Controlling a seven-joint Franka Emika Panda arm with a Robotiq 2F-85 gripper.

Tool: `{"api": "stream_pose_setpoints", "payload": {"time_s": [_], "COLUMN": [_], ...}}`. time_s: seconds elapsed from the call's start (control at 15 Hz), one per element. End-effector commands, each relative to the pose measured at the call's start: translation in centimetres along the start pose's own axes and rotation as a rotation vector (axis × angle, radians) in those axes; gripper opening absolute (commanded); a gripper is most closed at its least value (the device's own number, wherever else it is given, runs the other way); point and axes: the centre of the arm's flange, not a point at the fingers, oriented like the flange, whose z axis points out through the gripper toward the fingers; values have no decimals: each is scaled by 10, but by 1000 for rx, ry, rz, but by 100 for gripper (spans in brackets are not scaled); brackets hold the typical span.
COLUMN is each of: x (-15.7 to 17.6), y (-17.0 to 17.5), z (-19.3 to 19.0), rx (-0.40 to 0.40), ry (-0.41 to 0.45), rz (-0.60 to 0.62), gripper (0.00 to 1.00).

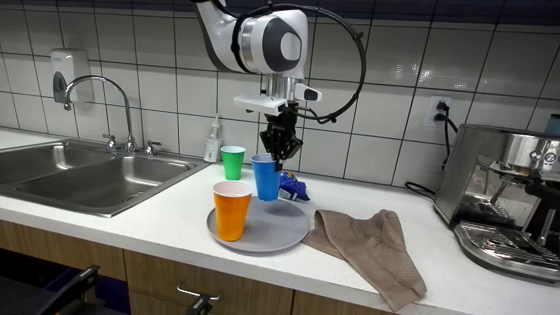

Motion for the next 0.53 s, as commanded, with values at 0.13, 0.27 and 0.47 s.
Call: {"api": "stream_pose_setpoints", "payload": {"time_s": [0.13, 0.27, 0.47], "x": [-22, -23, -24], "y": [18, 19, 23], "z": [0, 7, 9], "rx": [-33, -45, -50], "ry": [-22, -26, -35], "rz": [12, 16, 26], "gripper": [1, 1, 1]}}
